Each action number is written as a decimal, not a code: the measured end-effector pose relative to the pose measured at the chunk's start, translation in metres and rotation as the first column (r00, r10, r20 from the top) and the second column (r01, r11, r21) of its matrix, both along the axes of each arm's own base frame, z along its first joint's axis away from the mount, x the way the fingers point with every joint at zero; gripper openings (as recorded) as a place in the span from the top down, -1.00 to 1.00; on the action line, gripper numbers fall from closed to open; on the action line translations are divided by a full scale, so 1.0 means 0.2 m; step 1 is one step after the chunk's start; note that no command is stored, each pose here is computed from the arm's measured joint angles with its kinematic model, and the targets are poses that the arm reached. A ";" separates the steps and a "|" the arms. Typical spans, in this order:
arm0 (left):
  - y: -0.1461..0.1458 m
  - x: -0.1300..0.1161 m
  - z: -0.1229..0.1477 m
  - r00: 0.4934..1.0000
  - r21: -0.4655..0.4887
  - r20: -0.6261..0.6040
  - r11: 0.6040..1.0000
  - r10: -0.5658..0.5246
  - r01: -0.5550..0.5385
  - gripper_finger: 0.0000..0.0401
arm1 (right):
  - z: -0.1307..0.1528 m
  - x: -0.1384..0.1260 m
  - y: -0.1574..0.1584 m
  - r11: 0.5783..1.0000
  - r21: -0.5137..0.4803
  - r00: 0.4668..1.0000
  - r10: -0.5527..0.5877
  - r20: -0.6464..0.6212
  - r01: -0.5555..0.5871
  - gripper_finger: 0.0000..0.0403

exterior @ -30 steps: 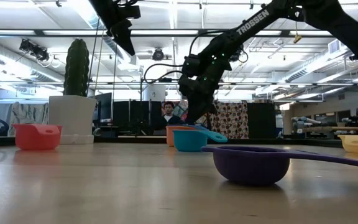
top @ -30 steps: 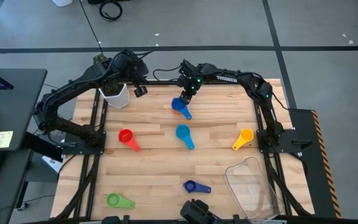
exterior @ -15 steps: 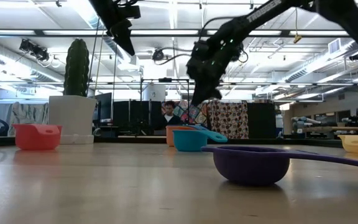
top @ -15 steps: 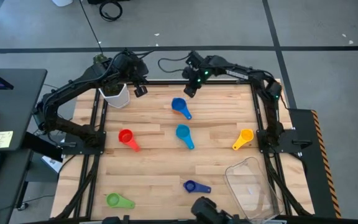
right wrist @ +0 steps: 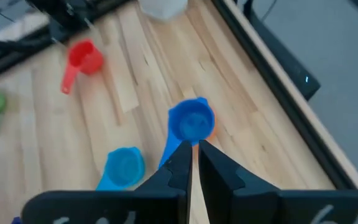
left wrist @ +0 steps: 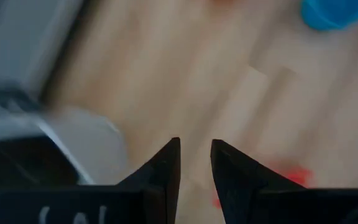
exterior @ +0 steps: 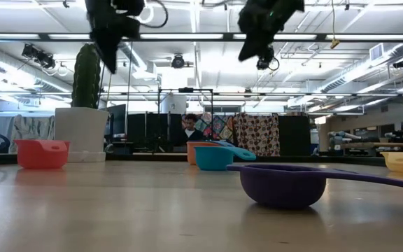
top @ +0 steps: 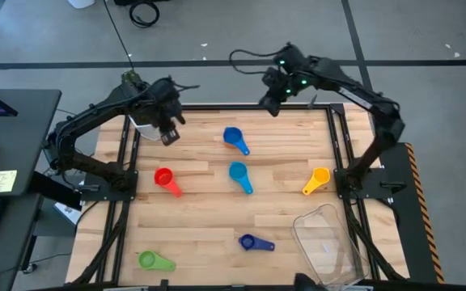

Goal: Nest measuring cups in basket
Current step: Stack the red measuring cup on top of the blue measuring cup

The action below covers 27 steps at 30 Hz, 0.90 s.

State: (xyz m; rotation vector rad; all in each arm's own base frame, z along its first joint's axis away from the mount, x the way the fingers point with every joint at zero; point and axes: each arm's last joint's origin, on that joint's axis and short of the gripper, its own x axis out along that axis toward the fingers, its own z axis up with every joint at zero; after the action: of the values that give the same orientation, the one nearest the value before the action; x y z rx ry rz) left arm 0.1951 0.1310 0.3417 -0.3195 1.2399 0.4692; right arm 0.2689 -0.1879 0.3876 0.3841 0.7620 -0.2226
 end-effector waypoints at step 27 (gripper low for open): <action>-0.48 0.11 -0.32 0.594 -0.161 -0.183 0.573 0.783 -0.804 0.53 | 0.31 -0.29 0.23 0.950 -0.306 0.995 -0.027 0.100 0.057 0.84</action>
State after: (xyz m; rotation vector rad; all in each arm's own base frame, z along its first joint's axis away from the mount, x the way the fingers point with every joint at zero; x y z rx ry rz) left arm 0.2177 0.0344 0.2780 -1.1044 1.1886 1.1405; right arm 0.2109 -0.1421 0.4505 0.1126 0.6136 -0.3562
